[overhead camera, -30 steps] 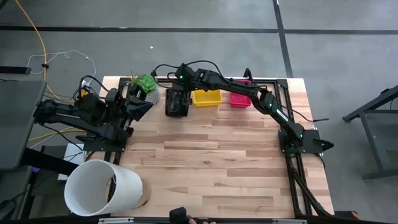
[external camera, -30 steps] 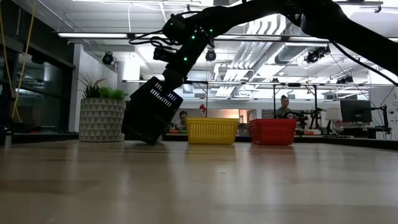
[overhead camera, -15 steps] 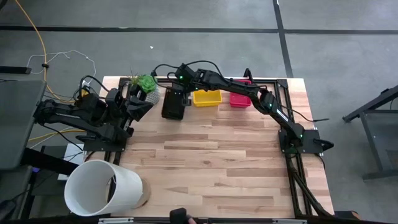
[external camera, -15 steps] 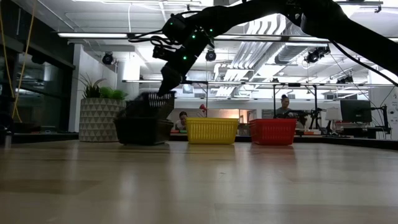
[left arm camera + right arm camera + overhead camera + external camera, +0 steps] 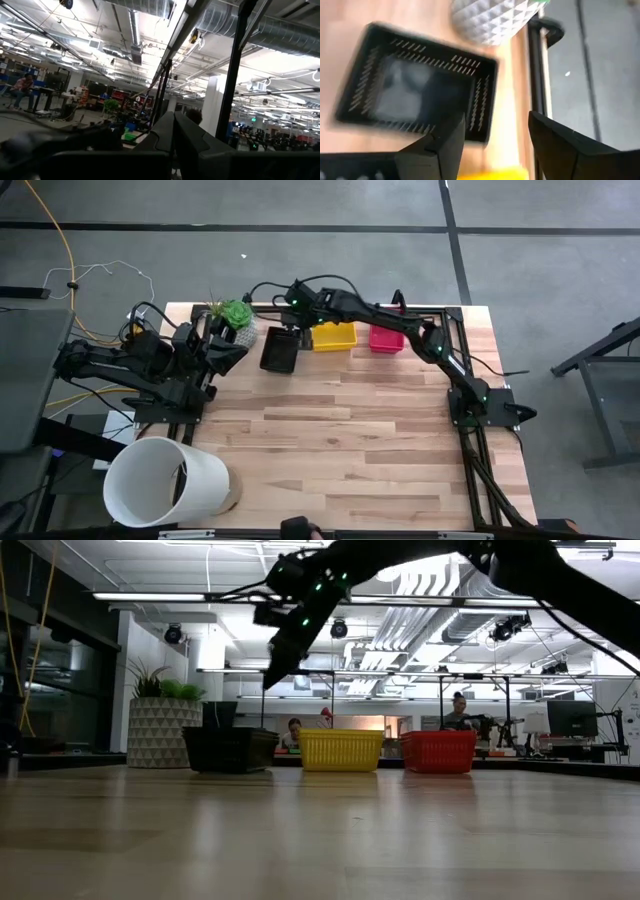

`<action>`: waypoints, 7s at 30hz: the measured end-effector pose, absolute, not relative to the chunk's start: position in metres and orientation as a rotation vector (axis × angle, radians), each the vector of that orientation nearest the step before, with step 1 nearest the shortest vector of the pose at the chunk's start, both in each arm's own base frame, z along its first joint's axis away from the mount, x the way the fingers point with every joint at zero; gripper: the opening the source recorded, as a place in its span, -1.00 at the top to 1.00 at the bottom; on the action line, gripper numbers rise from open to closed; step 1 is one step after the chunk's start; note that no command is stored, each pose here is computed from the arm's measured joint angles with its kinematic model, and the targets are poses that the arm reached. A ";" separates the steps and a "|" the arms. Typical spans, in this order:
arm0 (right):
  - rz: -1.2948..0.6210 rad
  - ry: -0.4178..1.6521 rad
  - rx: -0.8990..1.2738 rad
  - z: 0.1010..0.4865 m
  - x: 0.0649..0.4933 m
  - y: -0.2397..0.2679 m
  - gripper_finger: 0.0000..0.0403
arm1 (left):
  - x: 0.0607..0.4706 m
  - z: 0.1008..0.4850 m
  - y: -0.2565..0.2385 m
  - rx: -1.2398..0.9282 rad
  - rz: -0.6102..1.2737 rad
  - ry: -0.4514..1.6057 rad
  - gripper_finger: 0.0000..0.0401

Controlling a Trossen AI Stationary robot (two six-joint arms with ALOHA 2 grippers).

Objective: Stack baskets by color
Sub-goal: Adjust the stacked black bins, then return to Home Position

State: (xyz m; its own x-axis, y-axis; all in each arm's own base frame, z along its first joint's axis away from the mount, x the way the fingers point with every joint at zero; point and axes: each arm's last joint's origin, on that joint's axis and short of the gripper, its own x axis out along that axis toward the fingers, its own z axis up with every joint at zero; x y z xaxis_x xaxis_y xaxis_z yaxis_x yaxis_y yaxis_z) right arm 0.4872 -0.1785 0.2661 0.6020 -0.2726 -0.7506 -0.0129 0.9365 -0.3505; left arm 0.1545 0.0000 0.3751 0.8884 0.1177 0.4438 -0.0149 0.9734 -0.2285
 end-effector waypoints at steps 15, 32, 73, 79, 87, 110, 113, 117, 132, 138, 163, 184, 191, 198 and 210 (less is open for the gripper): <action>0.076 1.343 0.151 0.324 0.377 -0.174 0.23 | 0.157 0.371 0.000 -0.172 0.091 -0.421 1.00; 0.081 1.174 0.342 0.269 0.279 -0.081 0.63 | 0.162 0.356 0.000 -0.192 0.104 -0.263 1.00; 0.027 -0.151 0.149 0.351 0.173 -0.014 1.00 | 0.167 0.339 0.008 -0.239 0.198 -0.108 1.00; 0.039 -0.149 0.165 0.351 0.173 -0.014 1.00 | 0.171 0.337 0.008 -0.238 0.201 -0.098 1.00; 0.045 -0.147 0.191 0.351 0.173 -0.014 1.00 | 0.173 0.336 0.008 -0.237 0.203 -0.092 1.00; 0.026 -0.084 0.121 0.345 0.174 -0.014 1.00 | 0.170 0.354 0.022 -0.167 0.222 -0.279 1.00; 0.019 -0.085 0.122 0.345 0.174 -0.014 1.00 | 0.171 0.354 0.027 -0.168 0.228 -0.280 1.00; 0.019 -0.083 0.122 0.345 0.174 -0.014 1.00 | 0.172 0.352 0.031 -0.173 0.247 -0.269 1.00; -0.038 -0.043 0.127 0.341 0.174 -0.016 1.00 | 0.197 0.249 0.037 -0.311 0.380 0.653 1.00; -0.038 -0.041 0.128 0.340 0.174 -0.016 1.00 | 0.223 0.206 0.051 -0.358 0.392 0.870 1.00; -0.040 -0.017 0.140 0.338 0.174 -0.016 1.00 | 0.261 0.150 0.101 -0.344 0.643 0.815 1.00; -0.039 -0.018 0.132 0.338 0.174 -0.016 1.00 | 0.166 0.326 0.046 -0.328 0.226 0.005 1.00; -0.036 -0.021 0.178 0.339 0.174 -0.016 1.00 | 0.125 0.358 0.030 -0.205 0.047 -0.226 1.00; -0.033 -0.021 0.178 0.339 0.174 -0.016 1.00 | 0.111 0.361 0.026 -0.220 0.046 -0.257 1.00; -0.017 -0.020 0.184 0.339 0.174 -0.015 1.00 | 0.099 0.325 0.018 -0.230 0.003 -0.249 1.00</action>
